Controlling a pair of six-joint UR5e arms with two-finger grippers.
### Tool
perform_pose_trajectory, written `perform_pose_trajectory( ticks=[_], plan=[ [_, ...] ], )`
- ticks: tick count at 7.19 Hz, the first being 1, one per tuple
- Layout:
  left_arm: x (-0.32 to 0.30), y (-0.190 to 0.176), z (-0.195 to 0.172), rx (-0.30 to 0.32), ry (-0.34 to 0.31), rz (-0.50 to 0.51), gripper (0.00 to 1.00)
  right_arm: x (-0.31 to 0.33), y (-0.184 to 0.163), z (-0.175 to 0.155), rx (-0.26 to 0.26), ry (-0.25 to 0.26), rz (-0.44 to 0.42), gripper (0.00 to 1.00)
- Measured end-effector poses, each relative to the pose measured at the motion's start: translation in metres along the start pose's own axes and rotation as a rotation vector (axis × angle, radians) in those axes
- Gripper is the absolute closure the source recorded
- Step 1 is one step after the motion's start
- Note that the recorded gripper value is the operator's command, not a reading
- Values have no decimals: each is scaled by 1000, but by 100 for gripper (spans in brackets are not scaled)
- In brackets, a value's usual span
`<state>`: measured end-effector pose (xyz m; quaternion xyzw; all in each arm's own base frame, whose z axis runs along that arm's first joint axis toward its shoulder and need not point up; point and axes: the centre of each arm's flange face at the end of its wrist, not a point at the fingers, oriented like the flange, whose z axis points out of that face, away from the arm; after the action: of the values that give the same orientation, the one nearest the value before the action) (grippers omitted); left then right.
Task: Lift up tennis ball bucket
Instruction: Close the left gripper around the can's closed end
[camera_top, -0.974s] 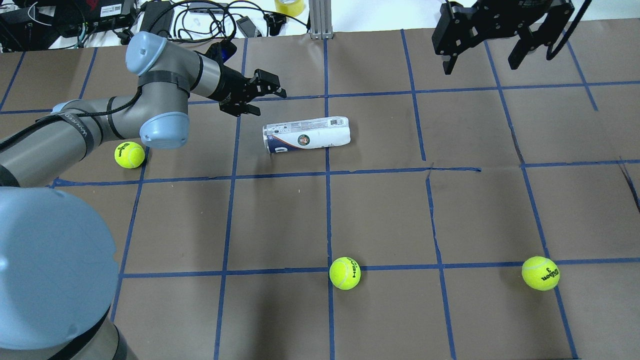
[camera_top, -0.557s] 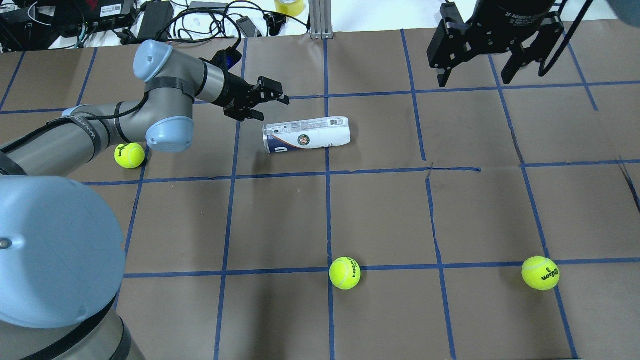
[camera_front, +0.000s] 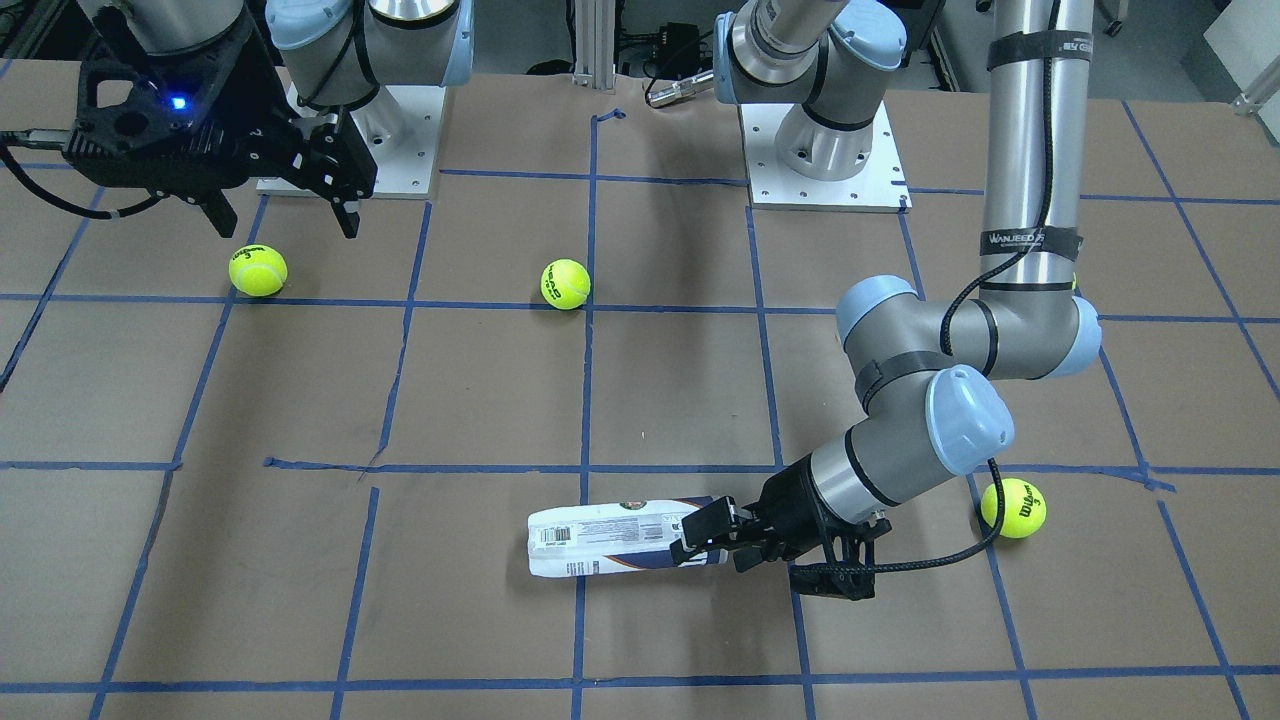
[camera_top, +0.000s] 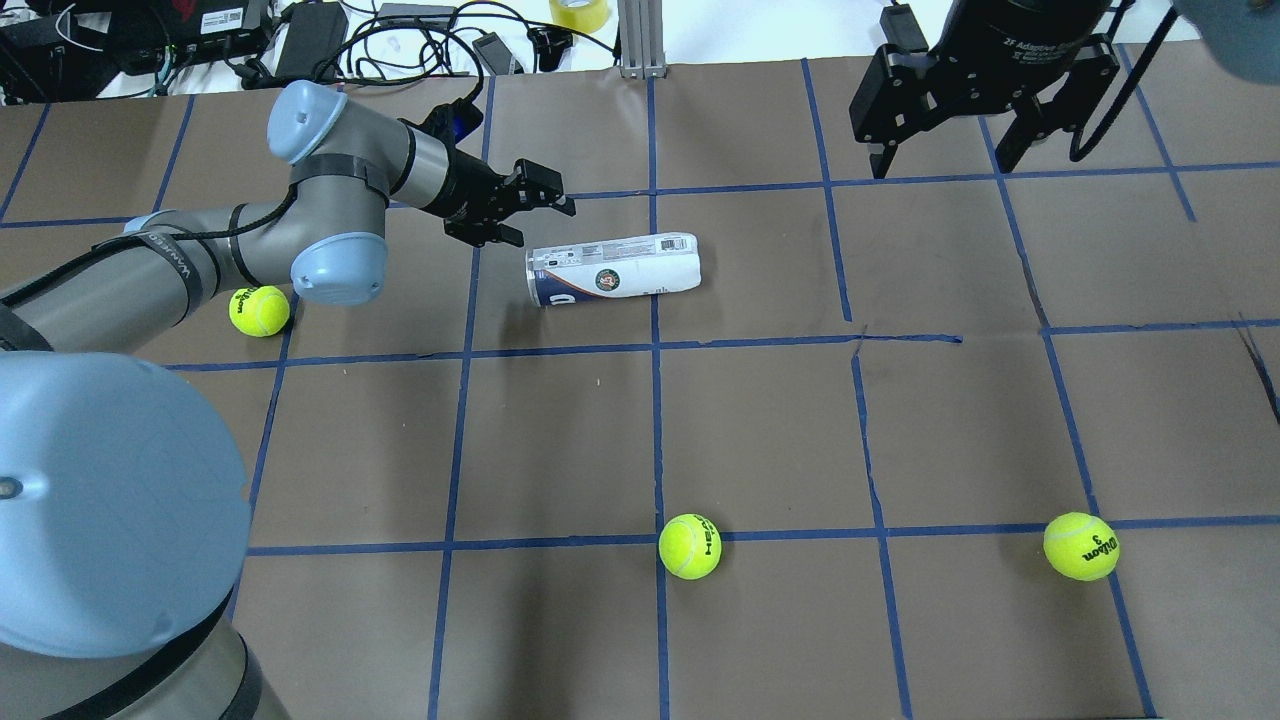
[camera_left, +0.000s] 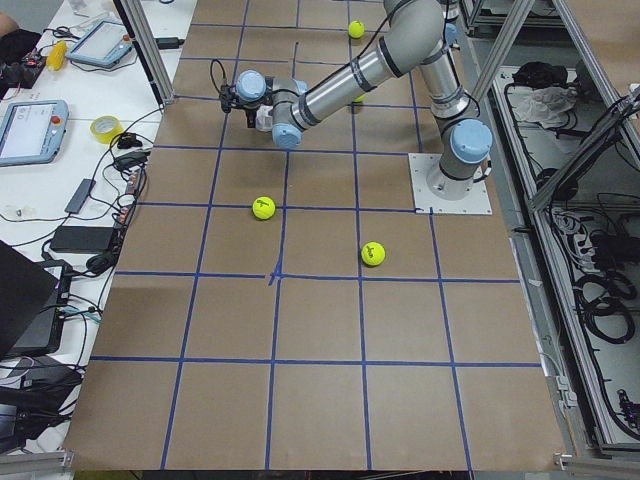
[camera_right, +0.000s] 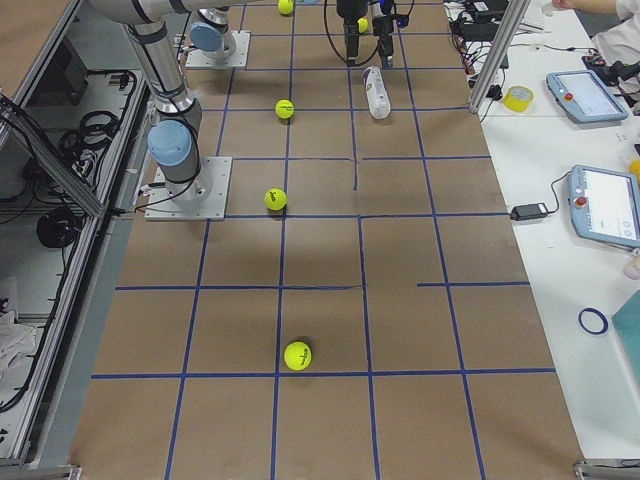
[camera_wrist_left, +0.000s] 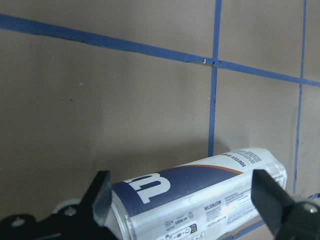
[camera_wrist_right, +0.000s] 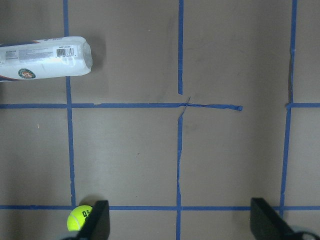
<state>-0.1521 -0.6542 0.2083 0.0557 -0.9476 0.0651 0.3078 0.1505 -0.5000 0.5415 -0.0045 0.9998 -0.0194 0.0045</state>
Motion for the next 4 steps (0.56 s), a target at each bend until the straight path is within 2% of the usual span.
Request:
perform_pose_trajectory(
  ticks=[3, 4],
  plan=[
    [-6, 12, 8, -101, -15, -88, 1, 0, 0, 0, -1, 1, 1, 0],
    [-7, 15, 15, -121, -17, -111, 8, 0, 1, -1, 0, 1, 2, 0]
  ],
)
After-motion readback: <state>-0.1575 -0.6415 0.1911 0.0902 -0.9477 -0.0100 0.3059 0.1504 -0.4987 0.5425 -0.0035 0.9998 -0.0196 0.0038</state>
